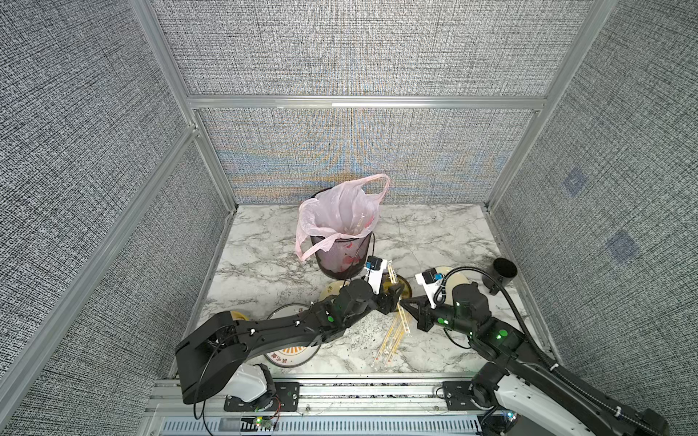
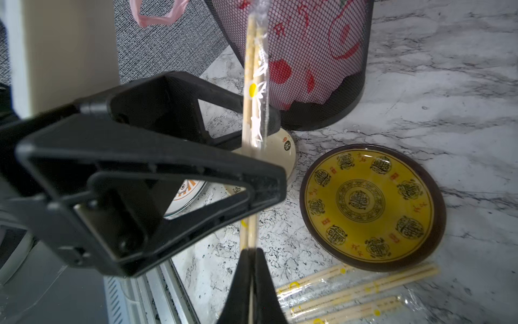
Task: Remove the packaging of disposable chopsticks
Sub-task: Pick up the disposable chopsticks from the center of the board.
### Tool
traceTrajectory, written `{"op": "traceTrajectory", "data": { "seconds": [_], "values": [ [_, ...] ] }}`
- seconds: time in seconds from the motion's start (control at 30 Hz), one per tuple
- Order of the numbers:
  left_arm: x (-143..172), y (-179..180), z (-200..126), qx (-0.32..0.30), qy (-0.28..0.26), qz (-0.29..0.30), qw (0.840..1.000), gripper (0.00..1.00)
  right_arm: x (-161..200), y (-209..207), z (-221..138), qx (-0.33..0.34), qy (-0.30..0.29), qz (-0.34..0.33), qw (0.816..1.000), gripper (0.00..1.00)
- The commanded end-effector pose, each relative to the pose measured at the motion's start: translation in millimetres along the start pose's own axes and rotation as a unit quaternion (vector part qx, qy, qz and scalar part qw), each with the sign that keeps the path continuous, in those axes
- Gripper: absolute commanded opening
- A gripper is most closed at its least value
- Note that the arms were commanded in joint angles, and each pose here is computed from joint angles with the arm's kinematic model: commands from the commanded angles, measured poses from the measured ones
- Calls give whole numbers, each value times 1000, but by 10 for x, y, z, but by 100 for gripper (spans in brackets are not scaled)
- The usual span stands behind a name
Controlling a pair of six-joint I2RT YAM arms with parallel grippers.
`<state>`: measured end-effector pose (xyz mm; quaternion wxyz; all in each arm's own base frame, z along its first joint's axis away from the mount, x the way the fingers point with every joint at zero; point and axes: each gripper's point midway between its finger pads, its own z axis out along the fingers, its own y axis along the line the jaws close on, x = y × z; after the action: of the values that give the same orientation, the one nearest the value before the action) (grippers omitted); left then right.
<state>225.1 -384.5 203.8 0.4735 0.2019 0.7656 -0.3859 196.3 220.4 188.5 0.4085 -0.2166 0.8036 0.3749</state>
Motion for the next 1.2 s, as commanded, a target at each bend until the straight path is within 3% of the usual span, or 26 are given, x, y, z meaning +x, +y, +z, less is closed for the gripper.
{"op": "traceTrajectory", "data": {
  "seconds": [0.0, 0.13, 0.3, 0.33, 0.43, 0.5, 0.63, 0.73, 0.87, 1.17],
  "values": [
    [-153, -240, -18, 64, -33, 5, 997, 52, -55, 108, -6, -29, -14, -15, 999, 0],
    [-121, -326, 6, 88, -26, 7, 996, 36, -21, 96, 7, -31, -13, -16, 999, 0],
    [-120, -399, -11, 110, -26, 4, 994, 0, 7, 86, 22, -32, -13, -16, 999, 0],
    [-121, -415, -18, 114, -26, 4, 993, 0, 1, 99, 24, -36, -13, -16, 999, 7],
    [-161, -446, -57, 121, -31, 15, 992, 0, -20, 135, 23, -47, -22, -24, 998, 48],
    [-208, -479, -94, 127, -37, 24, 991, 0, -16, 140, 37, -54, -33, -30, 998, 67],
    [-329, -611, -194, 154, -47, 49, 986, 0, -116, 302, -30, -101, -83, -67, 989, 82],
    [-430, -648, -244, 158, -61, 68, 983, 0, -145, 471, -86, -148, -102, -96, 979, 81],
    [-583, -700, -334, 167, -99, 81, 978, 0, -146, 562, -80, -172, -94, -115, 974, 71],
    [-900, -821, -445, 195, -184, 71, 961, 0, 6, 518, 39, -185, -83, -115, 972, 25]
  ]
}}
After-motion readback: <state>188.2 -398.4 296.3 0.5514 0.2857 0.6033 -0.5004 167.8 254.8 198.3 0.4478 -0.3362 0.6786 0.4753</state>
